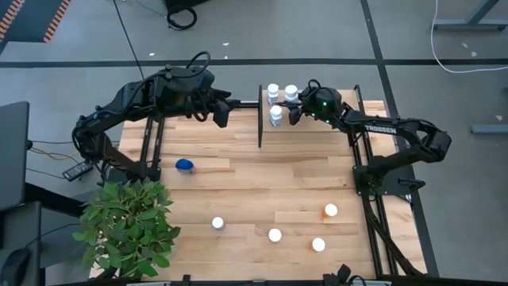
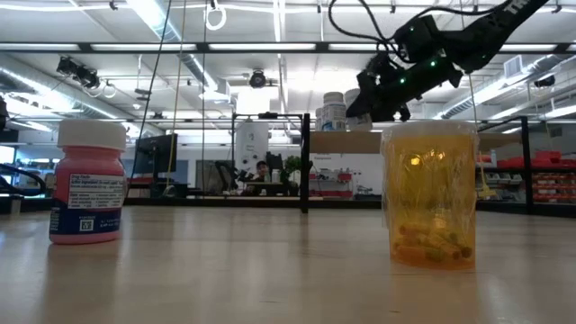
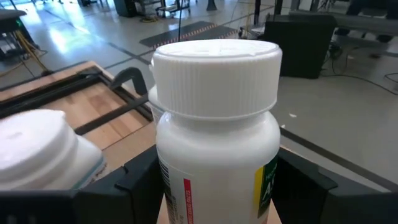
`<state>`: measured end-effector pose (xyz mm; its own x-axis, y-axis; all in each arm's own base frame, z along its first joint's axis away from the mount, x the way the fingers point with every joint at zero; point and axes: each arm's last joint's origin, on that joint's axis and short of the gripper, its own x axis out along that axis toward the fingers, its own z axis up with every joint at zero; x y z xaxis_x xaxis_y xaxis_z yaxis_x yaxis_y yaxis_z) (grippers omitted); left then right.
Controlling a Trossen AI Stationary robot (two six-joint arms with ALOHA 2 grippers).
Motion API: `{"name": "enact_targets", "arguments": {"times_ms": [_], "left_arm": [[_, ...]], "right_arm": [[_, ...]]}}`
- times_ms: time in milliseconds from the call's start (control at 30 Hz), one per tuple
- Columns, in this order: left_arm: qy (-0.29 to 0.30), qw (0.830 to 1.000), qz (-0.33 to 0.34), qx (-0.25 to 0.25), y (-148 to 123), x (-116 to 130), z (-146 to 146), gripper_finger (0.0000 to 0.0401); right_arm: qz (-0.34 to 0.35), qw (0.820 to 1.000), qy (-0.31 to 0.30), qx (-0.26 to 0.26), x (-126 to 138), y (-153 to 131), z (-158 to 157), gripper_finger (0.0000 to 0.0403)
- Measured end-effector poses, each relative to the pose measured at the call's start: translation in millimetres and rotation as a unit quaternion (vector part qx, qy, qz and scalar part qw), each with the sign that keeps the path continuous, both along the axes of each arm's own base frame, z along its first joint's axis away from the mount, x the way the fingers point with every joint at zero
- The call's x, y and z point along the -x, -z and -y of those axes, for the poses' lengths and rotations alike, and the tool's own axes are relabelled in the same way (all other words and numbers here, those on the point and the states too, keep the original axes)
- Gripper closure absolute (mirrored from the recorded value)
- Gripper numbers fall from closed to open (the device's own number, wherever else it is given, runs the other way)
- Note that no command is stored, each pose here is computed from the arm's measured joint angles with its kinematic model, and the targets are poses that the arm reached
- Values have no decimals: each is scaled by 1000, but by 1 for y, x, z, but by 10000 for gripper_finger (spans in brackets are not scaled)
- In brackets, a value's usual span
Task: Pick and place medicine bottles onto shelf by color
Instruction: Put the white green medicine bottle on the shelf
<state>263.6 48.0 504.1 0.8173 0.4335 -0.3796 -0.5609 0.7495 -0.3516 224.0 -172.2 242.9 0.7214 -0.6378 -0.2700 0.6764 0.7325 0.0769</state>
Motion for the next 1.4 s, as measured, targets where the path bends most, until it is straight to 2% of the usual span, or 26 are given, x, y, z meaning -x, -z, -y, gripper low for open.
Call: {"name": "enact_targets", "arguments": {"times_ms": [233, 567, 1067, 1400], "left_arm": [[-8, 1000, 9, 16, 0, 0, 0, 170], [-3, 1000, 8, 15, 0, 0, 2, 170], [-3, 1000, 7, 14, 0, 0, 2, 170], [2, 1000, 7, 15, 0, -1, 4, 170]], "right_arm": [[7, 1000, 16, -7, -6, 11, 8, 154], [-9, 998, 60, -14, 6, 14, 22, 154], [-8, 998, 44, -37, 8, 15, 22, 153], [-23, 997, 28, -61, 4, 21, 16, 135]]}}
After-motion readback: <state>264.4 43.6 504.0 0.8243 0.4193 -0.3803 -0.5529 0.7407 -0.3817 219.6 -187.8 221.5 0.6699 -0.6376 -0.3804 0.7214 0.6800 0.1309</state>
